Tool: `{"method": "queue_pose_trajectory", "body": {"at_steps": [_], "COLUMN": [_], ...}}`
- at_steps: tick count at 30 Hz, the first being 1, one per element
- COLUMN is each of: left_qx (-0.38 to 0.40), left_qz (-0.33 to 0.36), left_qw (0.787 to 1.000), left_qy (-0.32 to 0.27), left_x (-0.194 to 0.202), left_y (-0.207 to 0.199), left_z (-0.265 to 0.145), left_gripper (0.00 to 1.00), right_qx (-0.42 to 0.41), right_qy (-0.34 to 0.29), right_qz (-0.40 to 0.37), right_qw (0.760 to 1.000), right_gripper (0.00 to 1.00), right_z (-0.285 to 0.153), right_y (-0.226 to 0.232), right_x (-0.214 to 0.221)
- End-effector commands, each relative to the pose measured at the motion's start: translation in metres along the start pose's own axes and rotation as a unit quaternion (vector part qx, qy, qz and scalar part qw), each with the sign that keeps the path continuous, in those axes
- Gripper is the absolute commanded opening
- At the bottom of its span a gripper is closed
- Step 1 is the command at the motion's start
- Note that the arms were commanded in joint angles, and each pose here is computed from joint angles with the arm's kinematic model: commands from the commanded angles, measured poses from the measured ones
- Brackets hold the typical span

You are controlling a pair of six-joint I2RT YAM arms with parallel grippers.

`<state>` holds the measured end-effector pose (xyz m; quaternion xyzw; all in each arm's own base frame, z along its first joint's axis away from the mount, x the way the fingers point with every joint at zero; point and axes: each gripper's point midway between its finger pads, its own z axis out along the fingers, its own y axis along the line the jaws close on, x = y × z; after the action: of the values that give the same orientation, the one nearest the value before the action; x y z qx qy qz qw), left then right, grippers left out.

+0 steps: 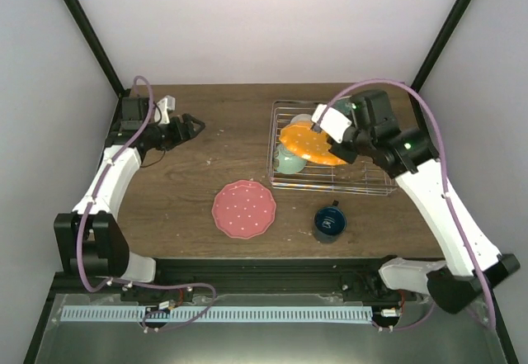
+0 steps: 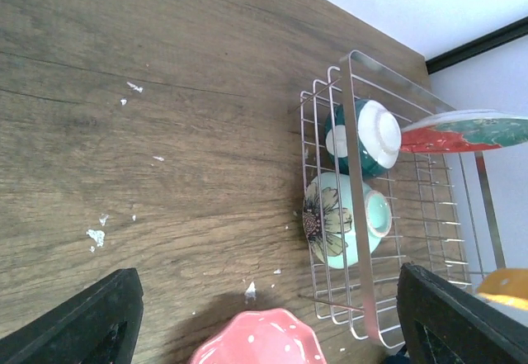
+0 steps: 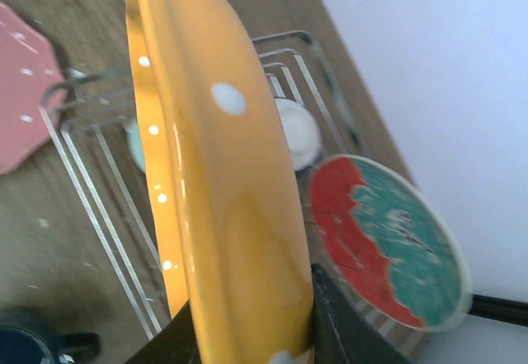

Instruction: Load the mixed dishes into the dish rack

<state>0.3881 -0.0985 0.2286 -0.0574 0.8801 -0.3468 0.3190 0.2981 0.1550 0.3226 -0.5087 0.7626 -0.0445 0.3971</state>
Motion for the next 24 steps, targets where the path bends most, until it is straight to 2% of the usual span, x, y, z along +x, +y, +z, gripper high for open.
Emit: {"method": "queue_pose_trajectory", "body": {"at_steps": [1, 7, 13, 24], "left_qx": [0.018, 0.021, 0.020, 0.017], "left_qz": [0.005, 0.004, 0.007, 0.008], "left_qw": [1.000, 1.000, 1.000, 1.000], "left_qy": [-0.003, -0.001, 0.002, 0.004], "left_x": [-0.009, -0.011, -0.011, -0.009], "left_y": [-0.004, -0.002, 0.001, 0.002], "left_z": [0.005, 0.011, 0.014, 0.014], "left_gripper": [0.86, 0.84, 0.84, 0.84], "right_qx": [0.148, 0.221, 0.277, 0.275], "right_qy": [-0.028, 0.028, 0.061, 0.110], "right_qz": [-0.054, -0.122, -0.153, -0.203], "right_qw": [0.987, 0.967, 0.947, 0.933], "right_gripper": [0.01, 0.01, 0.01, 0.01], "right_z": [-0.043, -0.037, -0.047, -0.023], "right_y": [-0.046, -0.065, -0.095, -0.118], "right_x": [-0.009, 0.017, 0.032, 0.051]}}
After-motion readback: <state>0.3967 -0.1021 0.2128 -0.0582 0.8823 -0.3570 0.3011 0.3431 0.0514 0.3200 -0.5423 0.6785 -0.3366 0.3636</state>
